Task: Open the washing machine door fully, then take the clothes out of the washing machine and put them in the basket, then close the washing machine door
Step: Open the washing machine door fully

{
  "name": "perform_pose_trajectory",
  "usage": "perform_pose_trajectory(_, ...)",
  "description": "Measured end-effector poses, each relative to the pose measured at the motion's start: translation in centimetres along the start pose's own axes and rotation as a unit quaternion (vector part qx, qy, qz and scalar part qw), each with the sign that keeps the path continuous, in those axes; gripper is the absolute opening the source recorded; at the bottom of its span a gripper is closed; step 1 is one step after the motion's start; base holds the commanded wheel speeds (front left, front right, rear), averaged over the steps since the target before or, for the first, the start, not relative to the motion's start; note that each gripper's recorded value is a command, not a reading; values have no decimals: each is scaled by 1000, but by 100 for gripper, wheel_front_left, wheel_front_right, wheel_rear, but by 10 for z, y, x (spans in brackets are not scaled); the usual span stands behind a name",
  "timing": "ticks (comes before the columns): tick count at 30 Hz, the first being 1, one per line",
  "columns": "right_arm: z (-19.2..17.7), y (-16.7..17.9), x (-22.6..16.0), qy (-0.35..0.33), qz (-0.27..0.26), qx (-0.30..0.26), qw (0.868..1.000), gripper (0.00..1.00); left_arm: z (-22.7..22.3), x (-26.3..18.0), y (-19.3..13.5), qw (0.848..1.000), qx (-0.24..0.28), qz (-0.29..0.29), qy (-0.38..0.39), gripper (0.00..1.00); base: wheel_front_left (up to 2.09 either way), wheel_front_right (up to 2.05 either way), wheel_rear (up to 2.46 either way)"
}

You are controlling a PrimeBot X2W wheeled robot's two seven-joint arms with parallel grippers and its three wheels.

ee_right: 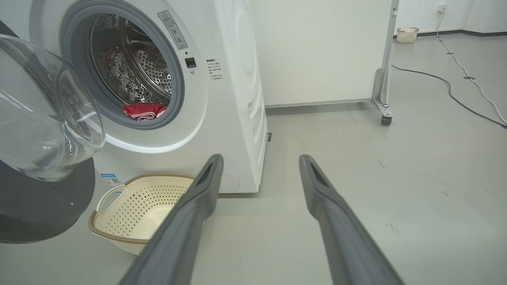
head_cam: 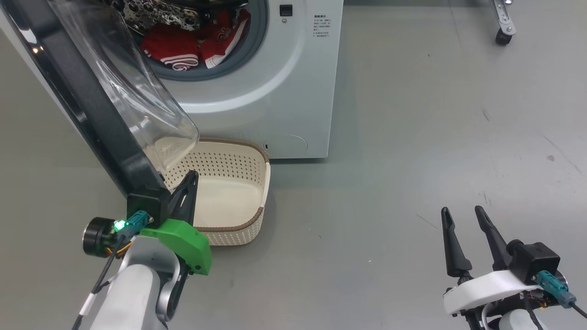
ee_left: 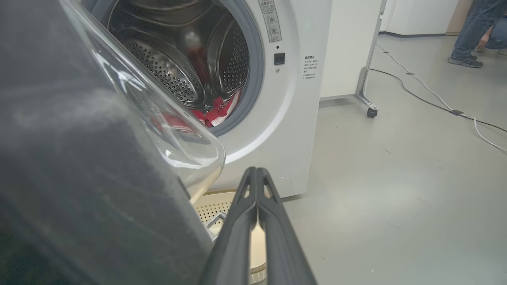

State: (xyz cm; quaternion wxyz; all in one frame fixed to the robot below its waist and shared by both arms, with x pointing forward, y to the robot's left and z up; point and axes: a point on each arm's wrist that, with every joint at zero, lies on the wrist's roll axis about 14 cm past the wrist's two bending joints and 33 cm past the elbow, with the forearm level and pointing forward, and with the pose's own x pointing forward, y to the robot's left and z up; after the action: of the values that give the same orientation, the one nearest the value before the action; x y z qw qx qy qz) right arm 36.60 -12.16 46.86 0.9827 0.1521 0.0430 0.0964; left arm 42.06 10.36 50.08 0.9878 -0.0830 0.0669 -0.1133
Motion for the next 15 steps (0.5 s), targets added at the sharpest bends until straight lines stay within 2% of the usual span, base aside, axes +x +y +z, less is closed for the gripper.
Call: perform_pose_trajectory(15, 0, -3, 3, 0, -3, -3, 1000, 100, -9, -3, 7, 1000, -1, 15, 11, 0, 0, 0, 0)
